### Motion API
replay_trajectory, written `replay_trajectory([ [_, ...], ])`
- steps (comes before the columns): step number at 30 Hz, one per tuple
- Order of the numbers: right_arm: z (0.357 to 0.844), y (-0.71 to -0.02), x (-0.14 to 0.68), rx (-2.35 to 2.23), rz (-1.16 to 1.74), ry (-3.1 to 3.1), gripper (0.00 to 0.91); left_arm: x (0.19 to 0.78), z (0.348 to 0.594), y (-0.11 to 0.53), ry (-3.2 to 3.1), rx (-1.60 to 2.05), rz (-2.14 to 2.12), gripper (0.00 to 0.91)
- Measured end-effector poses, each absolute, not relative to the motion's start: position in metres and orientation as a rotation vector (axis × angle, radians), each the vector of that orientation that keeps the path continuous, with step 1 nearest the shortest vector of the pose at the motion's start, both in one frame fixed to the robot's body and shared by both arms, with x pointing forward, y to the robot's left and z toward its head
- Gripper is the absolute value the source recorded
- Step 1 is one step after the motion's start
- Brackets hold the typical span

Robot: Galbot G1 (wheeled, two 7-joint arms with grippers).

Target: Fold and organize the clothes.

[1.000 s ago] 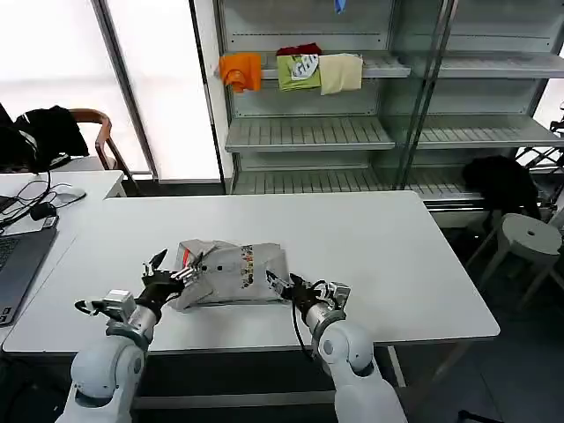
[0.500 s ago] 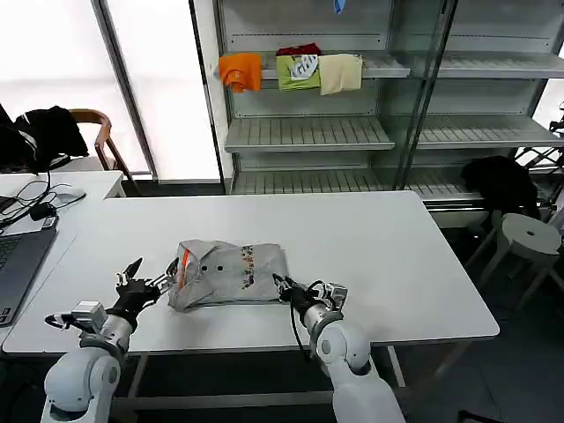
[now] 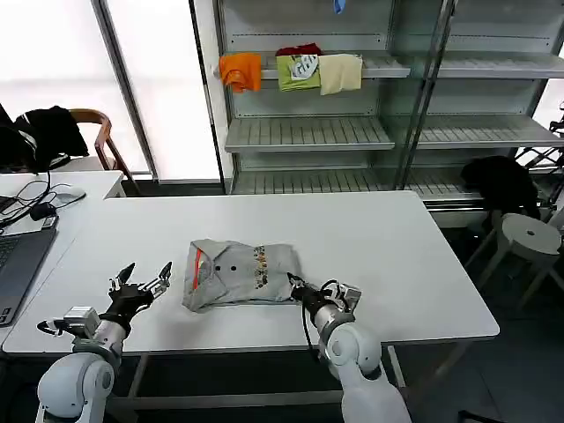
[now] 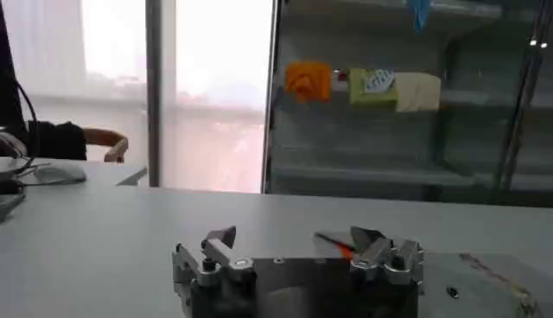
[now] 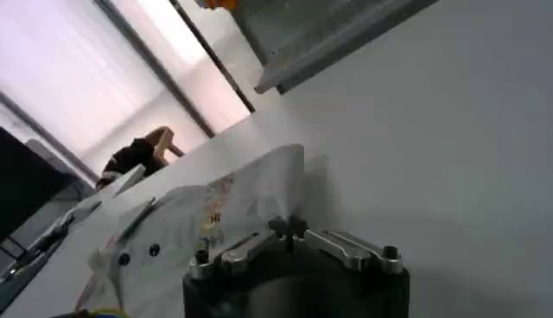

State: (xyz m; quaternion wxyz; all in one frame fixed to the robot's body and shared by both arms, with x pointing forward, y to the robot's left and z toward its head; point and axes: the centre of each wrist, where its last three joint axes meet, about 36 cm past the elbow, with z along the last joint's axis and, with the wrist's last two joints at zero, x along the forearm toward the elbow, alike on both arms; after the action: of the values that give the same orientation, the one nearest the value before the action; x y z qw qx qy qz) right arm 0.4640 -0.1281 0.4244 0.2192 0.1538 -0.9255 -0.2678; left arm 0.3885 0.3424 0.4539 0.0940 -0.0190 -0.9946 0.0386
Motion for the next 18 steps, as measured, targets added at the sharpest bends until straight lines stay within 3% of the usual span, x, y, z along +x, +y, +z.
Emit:
replay_trajectory([
  [12,0.425,-0.202,0.449,0.292,-0.674,-2.623,0.000,0.388,0.446,0.339,-2.926,-0.083,0.128,0.907],
  [13,0.425,-0.207,0.449,0.287,-0.662,-2.628,0.222,0.388,0.445,0.338,-2.924,-0.085,0.128,0.907],
  [14,0.425,-0.211,0.449,0.283,-0.653,-2.633,0.907,0.387,0.444,0.337,-2.921,-0.088,0.130,0.907],
  [18,0.427,-0.222,0.451,0.274,-0.617,-2.653,0.907,0.386,0.441,0.336,-2.915,-0.093,0.134,0.907],
])
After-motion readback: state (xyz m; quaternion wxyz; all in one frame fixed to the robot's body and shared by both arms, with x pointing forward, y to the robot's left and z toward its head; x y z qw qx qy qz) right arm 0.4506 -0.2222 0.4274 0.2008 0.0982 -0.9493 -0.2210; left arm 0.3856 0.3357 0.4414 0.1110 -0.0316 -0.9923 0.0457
